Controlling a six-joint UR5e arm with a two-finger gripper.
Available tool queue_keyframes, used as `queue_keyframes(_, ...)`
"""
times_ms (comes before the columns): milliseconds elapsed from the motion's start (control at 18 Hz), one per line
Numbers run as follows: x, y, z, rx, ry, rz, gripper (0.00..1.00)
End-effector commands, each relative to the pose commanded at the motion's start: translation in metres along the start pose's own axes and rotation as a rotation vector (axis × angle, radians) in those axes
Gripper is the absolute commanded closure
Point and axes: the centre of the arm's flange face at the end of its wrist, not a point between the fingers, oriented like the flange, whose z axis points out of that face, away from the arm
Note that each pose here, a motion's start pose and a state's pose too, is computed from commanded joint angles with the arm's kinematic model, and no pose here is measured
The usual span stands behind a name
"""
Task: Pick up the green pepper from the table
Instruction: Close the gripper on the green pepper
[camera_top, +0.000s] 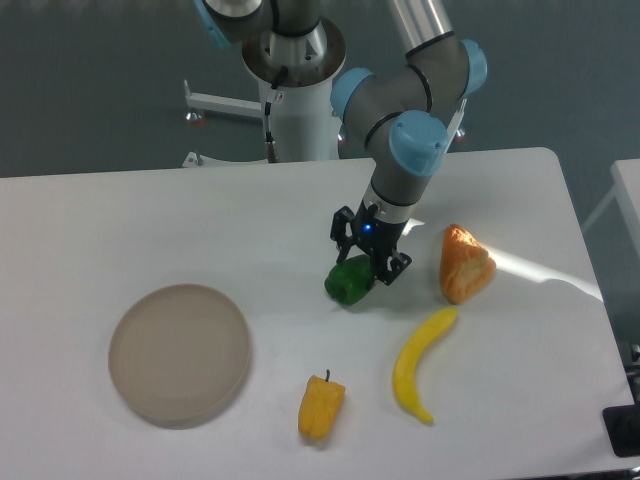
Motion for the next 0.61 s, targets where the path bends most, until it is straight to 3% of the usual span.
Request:
queue_keyframes(278,-0.016,-0.008,-0.027,0.009,-0.053,0.010,0.72)
queue_keyframes(611,-0.055,-0.030,-0.080,-0.056,-0.190,0.041,0.71)
